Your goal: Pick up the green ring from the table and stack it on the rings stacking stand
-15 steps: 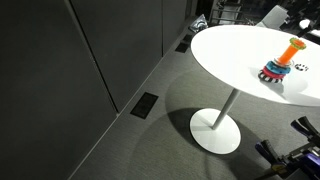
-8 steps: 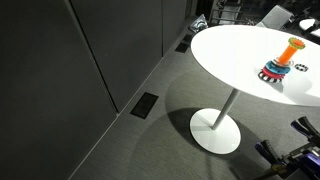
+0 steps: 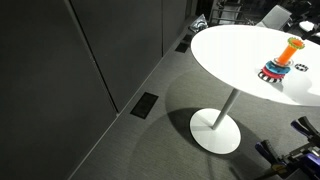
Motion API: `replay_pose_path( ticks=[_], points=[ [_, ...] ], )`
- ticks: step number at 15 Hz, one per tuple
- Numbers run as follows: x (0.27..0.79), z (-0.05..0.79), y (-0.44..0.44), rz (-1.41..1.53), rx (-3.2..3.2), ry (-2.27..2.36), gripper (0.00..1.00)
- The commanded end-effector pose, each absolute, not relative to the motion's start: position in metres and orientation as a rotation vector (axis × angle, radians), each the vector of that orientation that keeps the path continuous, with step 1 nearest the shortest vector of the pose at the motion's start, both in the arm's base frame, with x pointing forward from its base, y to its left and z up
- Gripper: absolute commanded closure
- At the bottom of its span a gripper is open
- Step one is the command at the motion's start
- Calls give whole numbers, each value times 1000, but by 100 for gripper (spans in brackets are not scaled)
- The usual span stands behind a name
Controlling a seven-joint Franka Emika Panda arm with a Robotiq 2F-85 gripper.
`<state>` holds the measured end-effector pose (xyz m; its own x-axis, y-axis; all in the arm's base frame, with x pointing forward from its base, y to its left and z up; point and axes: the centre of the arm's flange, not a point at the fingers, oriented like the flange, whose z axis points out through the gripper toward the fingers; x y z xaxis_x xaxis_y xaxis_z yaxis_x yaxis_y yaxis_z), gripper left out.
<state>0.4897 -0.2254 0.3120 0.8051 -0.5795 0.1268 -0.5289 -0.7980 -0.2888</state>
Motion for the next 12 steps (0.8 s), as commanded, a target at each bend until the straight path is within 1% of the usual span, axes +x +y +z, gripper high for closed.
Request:
replay_pose_path(
  ticks=[1, 11, 12],
  points=[
    [501, 310, -232, -281, -2761, 917, 0],
    [503, 304, -228, -202, -2773, 1012, 0],
    [503, 304, -228, -198, -2773, 1013, 12]
  ],
)
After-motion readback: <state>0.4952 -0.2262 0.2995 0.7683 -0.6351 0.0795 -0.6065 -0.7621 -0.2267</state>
